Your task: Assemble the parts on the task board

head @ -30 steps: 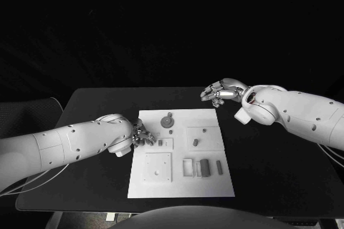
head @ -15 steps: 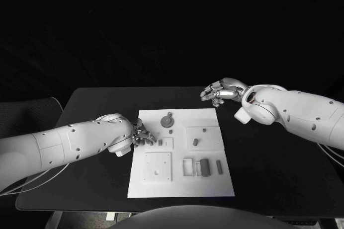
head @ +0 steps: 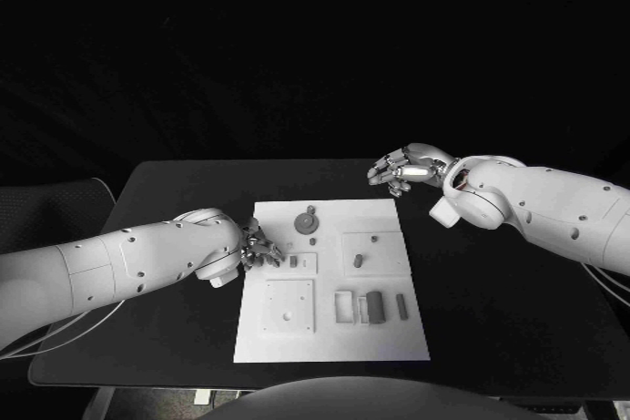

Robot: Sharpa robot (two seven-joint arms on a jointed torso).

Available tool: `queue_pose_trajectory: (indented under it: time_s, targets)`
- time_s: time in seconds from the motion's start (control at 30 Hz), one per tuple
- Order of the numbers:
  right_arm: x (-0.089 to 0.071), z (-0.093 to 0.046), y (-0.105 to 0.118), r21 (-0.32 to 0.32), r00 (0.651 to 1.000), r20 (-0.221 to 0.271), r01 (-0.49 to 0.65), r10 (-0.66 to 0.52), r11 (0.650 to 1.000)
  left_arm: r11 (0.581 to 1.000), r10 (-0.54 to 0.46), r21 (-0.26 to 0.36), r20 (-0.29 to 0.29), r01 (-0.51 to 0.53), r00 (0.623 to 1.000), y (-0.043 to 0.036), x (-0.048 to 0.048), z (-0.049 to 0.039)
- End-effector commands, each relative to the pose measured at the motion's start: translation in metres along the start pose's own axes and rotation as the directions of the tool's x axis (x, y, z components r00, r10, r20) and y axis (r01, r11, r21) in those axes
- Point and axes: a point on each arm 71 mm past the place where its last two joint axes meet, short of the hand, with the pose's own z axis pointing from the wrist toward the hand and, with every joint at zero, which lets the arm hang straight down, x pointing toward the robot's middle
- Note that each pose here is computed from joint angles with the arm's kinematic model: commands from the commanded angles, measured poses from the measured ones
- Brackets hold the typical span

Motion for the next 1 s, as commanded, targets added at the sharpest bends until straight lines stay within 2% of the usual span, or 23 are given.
queue_pose_trajectory:
  time_s: [0.03,1.0]
  targets:
    - [0.0016,-0.0001,0.0001,-0.005,1.000,-0.017,-0.003,0.003,1.000,1.000,0.003,0.009,-0.023,-0.003,1.000,-0.0008,0.0018,-0.0005]
    - [0.0023,0.0001,0.0003,-0.005,1.000,-0.019,-0.003,0.003,1.000,1.000,-0.004,0.012,-0.020,0.004,1.000,-0.0059,0.0030,0.0011]
